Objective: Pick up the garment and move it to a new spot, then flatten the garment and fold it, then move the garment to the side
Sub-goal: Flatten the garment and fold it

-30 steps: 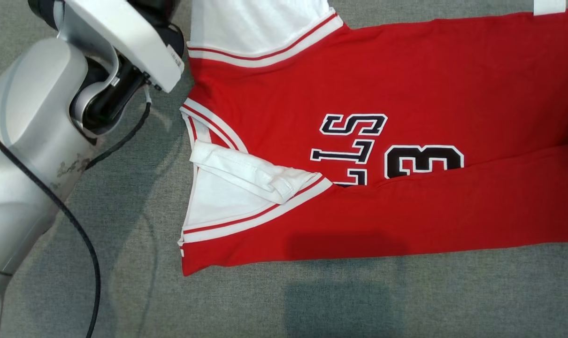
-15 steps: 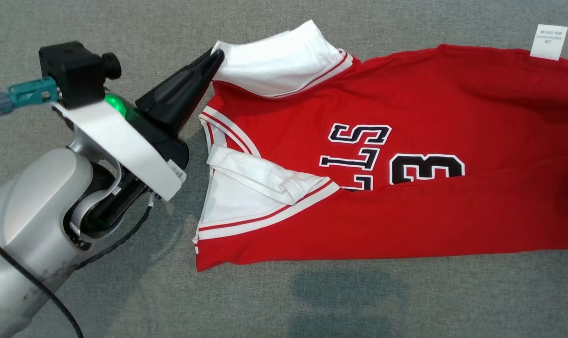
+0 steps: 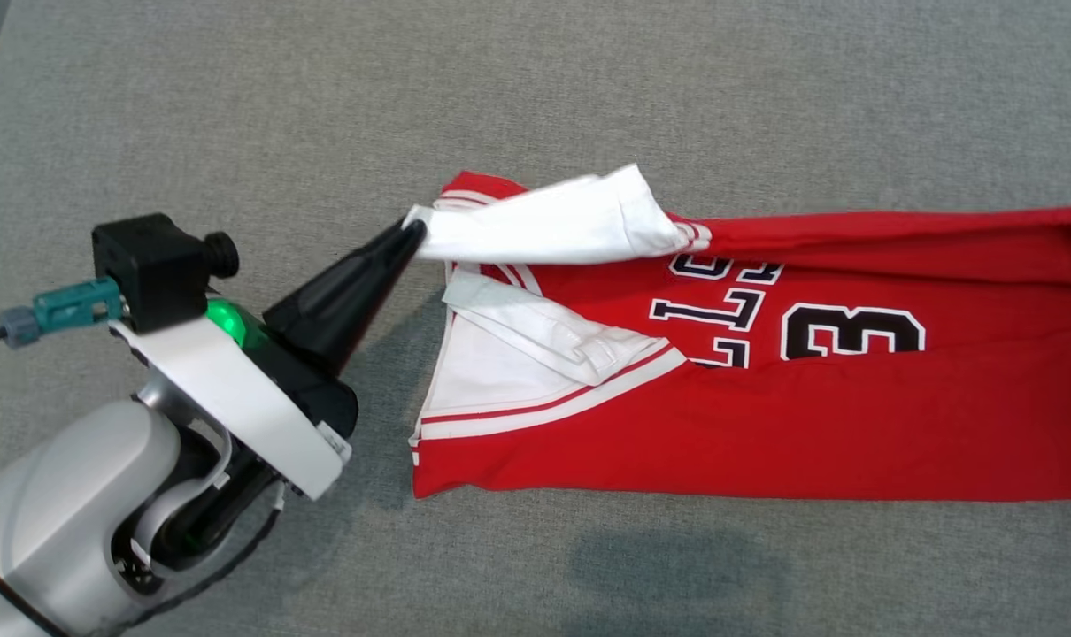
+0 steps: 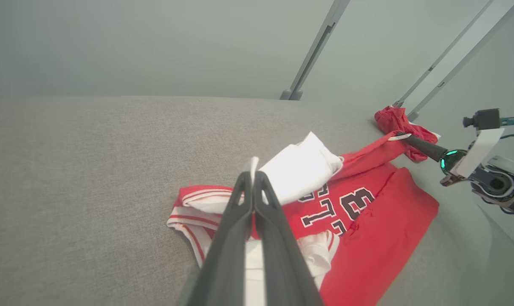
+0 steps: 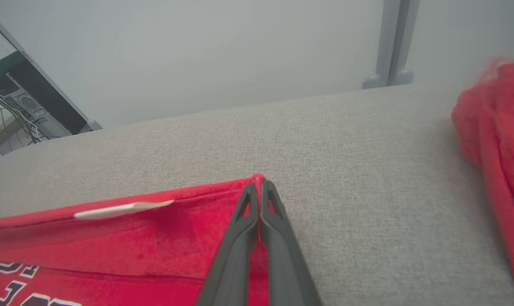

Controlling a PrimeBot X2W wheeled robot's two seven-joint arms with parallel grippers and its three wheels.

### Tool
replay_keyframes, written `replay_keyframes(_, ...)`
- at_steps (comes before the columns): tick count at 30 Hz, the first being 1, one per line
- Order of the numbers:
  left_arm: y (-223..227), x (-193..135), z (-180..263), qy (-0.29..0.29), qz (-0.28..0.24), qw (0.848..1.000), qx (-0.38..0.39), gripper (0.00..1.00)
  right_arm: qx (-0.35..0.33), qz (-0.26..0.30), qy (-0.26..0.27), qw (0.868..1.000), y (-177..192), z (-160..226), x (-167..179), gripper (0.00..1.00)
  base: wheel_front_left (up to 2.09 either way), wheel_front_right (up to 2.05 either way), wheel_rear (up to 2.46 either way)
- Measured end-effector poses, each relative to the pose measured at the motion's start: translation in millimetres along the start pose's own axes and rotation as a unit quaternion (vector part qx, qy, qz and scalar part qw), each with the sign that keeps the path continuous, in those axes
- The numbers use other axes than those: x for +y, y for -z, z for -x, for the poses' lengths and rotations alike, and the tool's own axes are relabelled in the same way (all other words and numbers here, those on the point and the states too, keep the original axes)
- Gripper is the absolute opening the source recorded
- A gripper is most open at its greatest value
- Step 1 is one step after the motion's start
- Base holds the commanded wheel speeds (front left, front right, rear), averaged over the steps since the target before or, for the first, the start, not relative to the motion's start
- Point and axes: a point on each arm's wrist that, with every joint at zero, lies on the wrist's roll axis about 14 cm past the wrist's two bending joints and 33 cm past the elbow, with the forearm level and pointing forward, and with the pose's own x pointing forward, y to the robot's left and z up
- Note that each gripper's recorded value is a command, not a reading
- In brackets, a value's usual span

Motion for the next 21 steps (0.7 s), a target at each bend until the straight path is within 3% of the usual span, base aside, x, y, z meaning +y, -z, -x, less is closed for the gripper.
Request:
replay_keyframes(13,30,-20,24,-0.007,0.04,0.999,0.03,0.0,0.017,-0.005,0.026,1.0,12,49,-14,0.0,0.0,0.0,0.0)
replay_keyframes(21,51,-20,28,-0.016,0.061,0.996,0.061,0.0,0.065,-0.013,0.037,0.997,34,73,-12,0.0,0.0,0.0,0.0)
